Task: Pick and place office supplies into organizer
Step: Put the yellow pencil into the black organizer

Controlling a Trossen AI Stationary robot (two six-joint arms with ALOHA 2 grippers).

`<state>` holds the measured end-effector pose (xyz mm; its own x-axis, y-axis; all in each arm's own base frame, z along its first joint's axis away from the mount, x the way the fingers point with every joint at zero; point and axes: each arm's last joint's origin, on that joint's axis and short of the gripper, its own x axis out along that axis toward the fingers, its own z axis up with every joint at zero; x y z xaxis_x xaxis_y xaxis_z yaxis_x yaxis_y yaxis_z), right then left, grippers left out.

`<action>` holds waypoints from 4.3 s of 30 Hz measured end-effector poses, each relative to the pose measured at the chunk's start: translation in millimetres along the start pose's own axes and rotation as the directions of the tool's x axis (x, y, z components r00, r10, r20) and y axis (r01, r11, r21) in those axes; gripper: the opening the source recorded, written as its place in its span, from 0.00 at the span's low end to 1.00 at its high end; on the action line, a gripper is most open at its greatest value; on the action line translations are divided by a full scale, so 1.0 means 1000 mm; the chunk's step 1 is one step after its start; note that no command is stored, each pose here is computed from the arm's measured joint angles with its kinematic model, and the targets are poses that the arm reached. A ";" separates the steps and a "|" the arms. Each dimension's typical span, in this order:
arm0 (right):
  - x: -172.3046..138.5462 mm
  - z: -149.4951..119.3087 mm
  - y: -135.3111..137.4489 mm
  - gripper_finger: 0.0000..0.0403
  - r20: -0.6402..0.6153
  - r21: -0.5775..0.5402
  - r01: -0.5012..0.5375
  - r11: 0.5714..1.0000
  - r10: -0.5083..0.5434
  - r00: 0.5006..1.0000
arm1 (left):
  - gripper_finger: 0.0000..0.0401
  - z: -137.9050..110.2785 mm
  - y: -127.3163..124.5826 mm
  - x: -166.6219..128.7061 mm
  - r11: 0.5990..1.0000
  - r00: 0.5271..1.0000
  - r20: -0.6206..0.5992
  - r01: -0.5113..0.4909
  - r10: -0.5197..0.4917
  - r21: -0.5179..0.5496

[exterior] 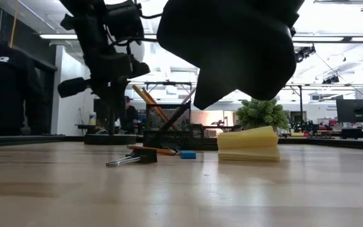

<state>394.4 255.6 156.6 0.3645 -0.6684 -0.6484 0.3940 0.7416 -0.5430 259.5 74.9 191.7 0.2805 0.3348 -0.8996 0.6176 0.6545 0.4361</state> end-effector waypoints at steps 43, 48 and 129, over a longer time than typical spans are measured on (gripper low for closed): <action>0.000 0.001 0.001 0.19 0.004 0.016 -0.011 1.000 0.011 1.000 | 0.11 0.011 -0.003 0.044 0.998 0.997 -0.038 0.065 -0.065 0.003; 0.000 0.001 0.001 0.19 0.005 0.014 -0.011 1.000 0.011 1.000 | 0.06 0.012 -0.001 0.044 0.997 0.995 -0.096 0.001 -0.008 -0.073; -0.010 -0.007 0.005 0.19 0.022 -0.020 -0.007 1.000 0.008 1.000 | 0.07 -0.060 -0.033 -0.003 0.766 0.888 0.415 0.122 0.200 -0.631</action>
<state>387.2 266.1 156.8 0.3864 -0.6638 -0.6404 0.3746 0.7474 -0.5487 193.6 93.1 181.8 0.6774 0.1469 -0.7208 0.0442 0.9700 0.2392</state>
